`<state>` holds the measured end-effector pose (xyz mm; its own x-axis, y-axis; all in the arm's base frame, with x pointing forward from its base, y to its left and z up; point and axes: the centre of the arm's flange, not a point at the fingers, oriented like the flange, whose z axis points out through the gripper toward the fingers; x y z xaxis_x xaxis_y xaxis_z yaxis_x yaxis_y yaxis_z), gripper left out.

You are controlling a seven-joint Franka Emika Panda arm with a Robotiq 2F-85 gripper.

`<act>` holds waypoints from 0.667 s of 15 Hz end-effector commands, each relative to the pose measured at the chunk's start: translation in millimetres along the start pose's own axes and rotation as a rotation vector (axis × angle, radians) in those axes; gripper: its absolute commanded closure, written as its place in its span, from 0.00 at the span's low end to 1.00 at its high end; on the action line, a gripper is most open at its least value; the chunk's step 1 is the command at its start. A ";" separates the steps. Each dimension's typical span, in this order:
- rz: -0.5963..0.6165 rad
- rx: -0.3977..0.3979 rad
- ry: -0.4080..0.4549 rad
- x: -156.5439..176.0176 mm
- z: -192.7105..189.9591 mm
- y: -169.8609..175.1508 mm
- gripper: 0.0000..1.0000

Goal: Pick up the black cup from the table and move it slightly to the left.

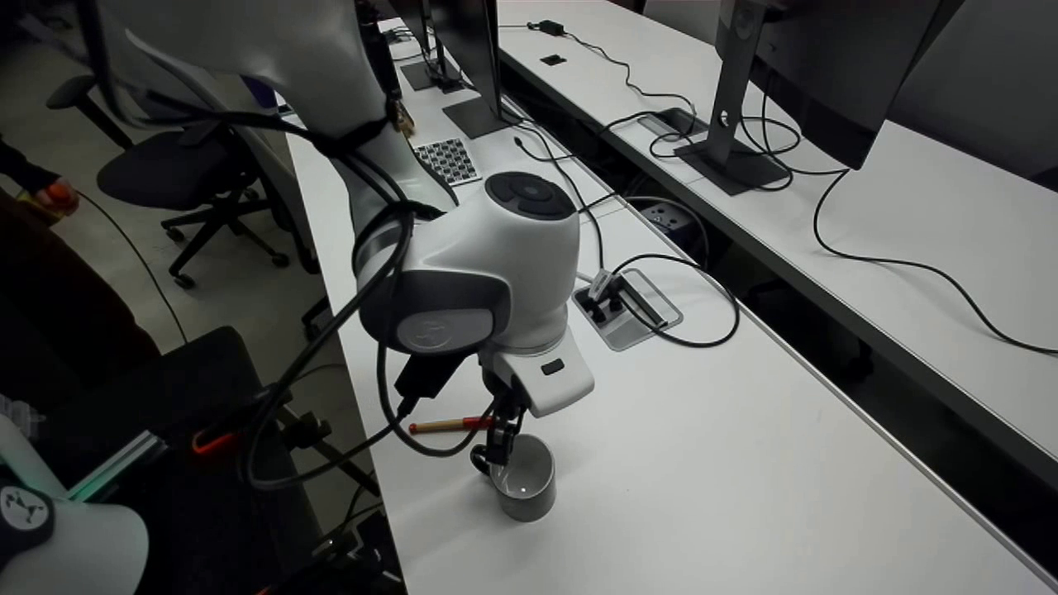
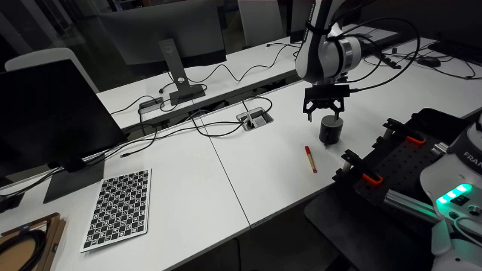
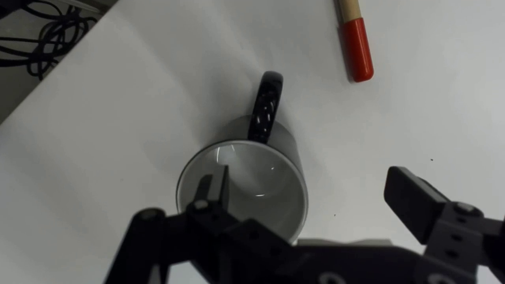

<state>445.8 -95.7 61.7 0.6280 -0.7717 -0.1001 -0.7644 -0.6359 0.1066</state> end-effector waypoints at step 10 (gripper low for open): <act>-0.094 0.013 -0.024 21.9 30.3 -8.5 0.00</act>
<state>455.0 -102.4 40.5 0.6854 -0.7178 -0.1221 -0.7119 -0.6959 0.0949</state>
